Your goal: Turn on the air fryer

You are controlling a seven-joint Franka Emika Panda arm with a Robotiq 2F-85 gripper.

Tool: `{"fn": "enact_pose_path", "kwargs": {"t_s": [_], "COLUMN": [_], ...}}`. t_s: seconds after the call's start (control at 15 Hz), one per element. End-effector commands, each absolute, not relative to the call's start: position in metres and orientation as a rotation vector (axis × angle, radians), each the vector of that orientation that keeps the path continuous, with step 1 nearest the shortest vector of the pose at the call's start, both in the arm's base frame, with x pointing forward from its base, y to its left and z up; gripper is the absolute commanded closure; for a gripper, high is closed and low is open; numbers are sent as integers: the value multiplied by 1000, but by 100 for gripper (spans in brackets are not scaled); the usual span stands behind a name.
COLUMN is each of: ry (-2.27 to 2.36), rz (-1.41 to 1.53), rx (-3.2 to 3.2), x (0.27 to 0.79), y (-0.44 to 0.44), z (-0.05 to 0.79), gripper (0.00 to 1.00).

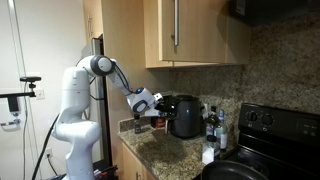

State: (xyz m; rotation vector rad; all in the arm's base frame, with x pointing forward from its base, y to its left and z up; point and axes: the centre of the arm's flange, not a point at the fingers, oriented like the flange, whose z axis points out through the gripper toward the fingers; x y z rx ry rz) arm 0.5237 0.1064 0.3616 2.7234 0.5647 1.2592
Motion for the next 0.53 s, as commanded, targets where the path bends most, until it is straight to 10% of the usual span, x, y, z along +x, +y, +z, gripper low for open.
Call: {"fn": "enact_pose_path", "kwargs": {"t_s": [0.0, 0.47], "ry": [568, 831], "rz": [1270, 993], "rx": [2684, 2737], "x": [551, 425], "y": [107, 116], "z": [344, 353], "gripper": [0, 0]}}
